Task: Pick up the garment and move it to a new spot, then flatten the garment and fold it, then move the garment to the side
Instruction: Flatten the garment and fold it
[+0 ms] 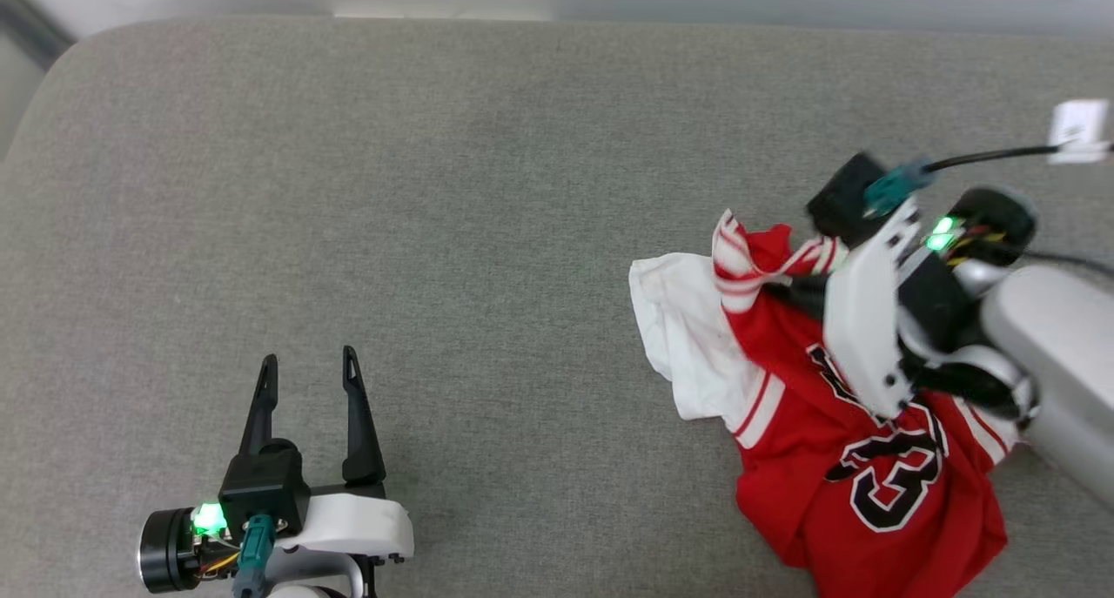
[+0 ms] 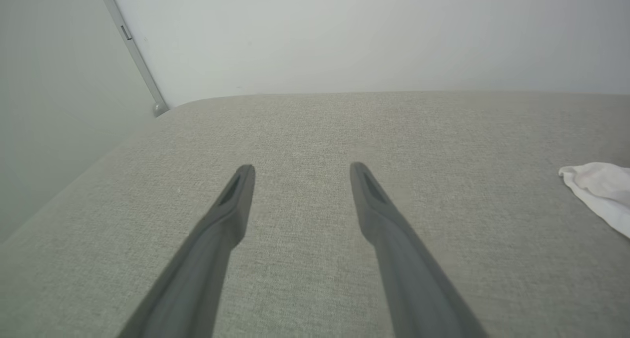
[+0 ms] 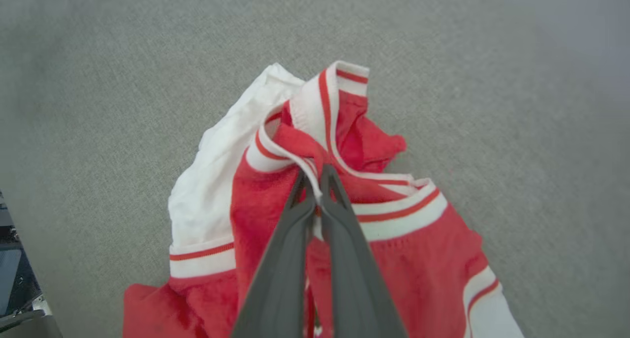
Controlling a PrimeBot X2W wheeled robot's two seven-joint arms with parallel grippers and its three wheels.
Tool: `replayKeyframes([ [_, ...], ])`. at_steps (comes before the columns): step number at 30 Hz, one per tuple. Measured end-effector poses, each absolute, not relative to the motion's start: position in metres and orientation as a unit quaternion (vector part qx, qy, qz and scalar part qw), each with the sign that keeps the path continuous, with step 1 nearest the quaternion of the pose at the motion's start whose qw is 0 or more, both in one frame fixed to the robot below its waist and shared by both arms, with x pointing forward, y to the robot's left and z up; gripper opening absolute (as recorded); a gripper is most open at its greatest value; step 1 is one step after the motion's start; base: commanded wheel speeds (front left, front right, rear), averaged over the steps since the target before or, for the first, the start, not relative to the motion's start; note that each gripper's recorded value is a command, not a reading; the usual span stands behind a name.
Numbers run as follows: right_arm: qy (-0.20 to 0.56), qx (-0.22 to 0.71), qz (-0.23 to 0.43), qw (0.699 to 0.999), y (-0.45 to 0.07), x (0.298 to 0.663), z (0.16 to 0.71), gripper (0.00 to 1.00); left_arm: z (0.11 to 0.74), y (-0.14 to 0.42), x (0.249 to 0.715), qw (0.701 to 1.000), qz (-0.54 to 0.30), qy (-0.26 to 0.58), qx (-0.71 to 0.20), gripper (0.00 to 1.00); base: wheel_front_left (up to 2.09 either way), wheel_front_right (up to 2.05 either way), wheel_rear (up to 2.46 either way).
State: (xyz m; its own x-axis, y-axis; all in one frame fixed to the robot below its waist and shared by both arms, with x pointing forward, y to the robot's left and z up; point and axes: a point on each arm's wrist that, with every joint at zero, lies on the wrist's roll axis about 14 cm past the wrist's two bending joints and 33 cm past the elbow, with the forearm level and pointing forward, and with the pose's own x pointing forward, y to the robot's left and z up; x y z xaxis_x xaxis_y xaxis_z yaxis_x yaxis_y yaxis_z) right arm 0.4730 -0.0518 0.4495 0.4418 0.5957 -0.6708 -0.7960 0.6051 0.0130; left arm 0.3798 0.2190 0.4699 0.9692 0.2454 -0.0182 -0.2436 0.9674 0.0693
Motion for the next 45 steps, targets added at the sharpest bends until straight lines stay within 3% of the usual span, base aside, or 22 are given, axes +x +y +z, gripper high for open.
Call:
replayKeyframes([
  [6, 0.437, -0.18, 0.405, 0.783, -0.059, 0.444, 0.38, 0.0, 0.465, 0.225, 0.375, 0.99, 0.134, 0.023, 0.035, 1.0, 0.0, 0.0, 0.0],
  [9, 0.436, -0.178, 0.401, 0.786, -0.06, 0.445, 0.377, 0.0, 0.466, 0.226, 0.374, 0.99, 0.136, 0.022, 0.035, 1.0, 0.0, 0.0, 0.0],
  [10, 0.429, -0.171, 0.4, 0.791, -0.06, 0.446, 0.378, 0.39, 0.467, 0.226, 0.374, 0.99, 0.136, 0.021, 0.035, 1.0, 0.0, 0.0, 0.0],
  [11, 0.415, -0.169, 0.402, 0.798, -0.059, 0.447, 0.381, 1.0, 0.468, 0.226, 0.374, 0.99, 0.136, 0.019, 0.035, 1.0, 0.0, 0.0, 0.0],
  [18, 0.246, -0.142, 0.402, 0.87, -0.06, 0.471, 0.445, 1.0, 0.488, 0.222, 0.383, 0.993, 0.1, -0.014, 0.054, 1.0, 0.0, 0.0, 0.0],
  [29, -0.009, -0.1, 0.293, 0.951, -0.128, 0.485, 0.545, 1.0, 0.548, 0.193, 0.447, 0.991, -0.032, -0.08, 0.099, 1.0, 0.0, 0.0, 0.0],
  [37, -0.093, -0.086, 0.2, 0.972, -0.161, 0.462, 0.563, 1.0, 0.577, 0.136, 0.497, 0.981, -0.149, -0.054, 0.114, 1.0, 0.0, 0.0, 0.0],
  [45, -0.117, -0.045, 0.124, 0.984, -0.175, 0.431, 0.559, 1.0, 0.55, 0.076, 0.521, 0.95, -0.26, 0.078, 0.153, 1.0, 0.0, 0.0, 0.0],
])
